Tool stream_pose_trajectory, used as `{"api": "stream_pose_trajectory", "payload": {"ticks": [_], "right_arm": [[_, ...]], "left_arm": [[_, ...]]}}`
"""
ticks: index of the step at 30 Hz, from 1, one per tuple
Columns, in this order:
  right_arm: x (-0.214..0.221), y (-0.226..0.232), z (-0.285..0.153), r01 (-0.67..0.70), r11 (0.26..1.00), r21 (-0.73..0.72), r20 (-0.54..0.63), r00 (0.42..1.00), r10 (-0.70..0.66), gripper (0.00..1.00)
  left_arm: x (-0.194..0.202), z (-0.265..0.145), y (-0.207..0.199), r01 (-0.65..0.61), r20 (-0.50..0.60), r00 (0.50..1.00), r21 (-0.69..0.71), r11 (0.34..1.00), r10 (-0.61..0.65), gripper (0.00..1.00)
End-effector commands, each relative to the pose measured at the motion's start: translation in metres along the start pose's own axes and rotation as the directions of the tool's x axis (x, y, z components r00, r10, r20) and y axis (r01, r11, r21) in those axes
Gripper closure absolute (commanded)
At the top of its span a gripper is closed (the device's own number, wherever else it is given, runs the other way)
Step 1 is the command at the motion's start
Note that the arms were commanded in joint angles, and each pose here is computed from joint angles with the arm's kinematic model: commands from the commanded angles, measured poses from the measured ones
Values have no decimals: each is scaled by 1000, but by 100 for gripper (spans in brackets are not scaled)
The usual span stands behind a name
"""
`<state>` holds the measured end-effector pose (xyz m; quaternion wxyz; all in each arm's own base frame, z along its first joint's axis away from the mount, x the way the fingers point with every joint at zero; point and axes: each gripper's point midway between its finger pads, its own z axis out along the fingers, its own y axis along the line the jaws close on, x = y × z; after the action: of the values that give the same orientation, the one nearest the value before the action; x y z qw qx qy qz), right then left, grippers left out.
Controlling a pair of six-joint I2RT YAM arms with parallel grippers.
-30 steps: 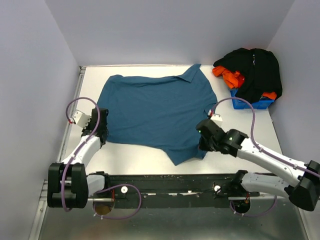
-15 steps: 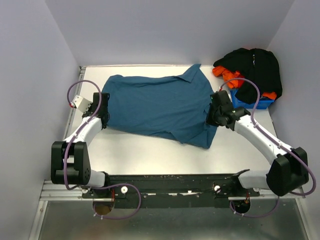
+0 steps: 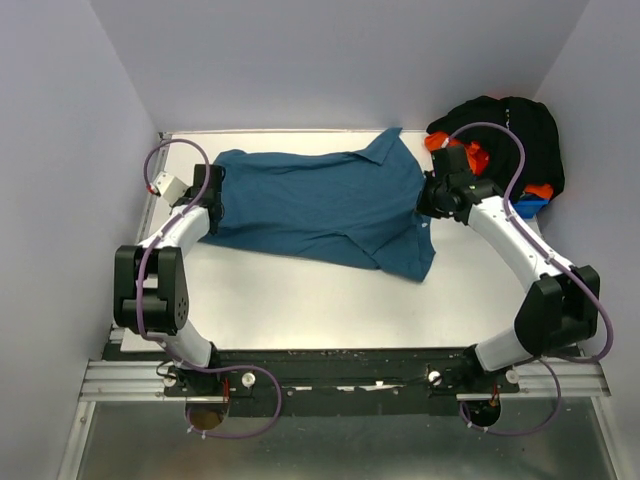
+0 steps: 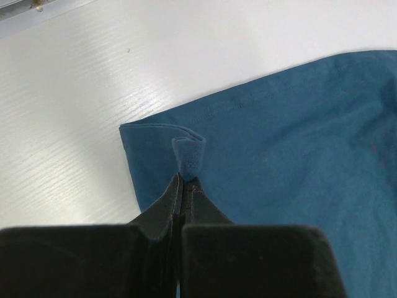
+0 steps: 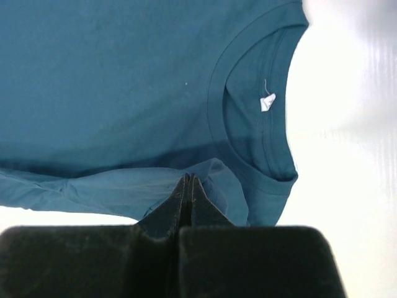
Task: Fold and stack the t-shirts
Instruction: Fold the flattened tshirt in 1/3 of the way
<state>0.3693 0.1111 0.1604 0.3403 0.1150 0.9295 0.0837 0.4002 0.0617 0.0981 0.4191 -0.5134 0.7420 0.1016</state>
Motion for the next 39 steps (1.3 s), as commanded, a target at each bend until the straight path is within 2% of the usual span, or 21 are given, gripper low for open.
{"api": "stream_pose_trajectory", "payload": {"ticks": [1, 9, 28, 39], "right_arm": [[-15, 1, 5, 15, 1000, -11, -4, 1000, -15, 99], [-19, -3, 20, 31, 1000, -1, -38, 999, -31, 99], [-47, 14, 55, 36, 999, -5, -68, 997, -37, 99], [-63, 20, 74, 28, 1000, -10, -76, 997, -29, 99]], "left_arm": [[2, 4, -6, -34, -7, 999, -20, 999, 34, 100], [4, 14, -22, -72, -14, 997, -16, 997, 72, 100], [1, 35, -64, -74, -43, 996, -10, 997, 74, 100], [7, 44, -62, -70, -49, 997, -37, 997, 68, 99]]}}
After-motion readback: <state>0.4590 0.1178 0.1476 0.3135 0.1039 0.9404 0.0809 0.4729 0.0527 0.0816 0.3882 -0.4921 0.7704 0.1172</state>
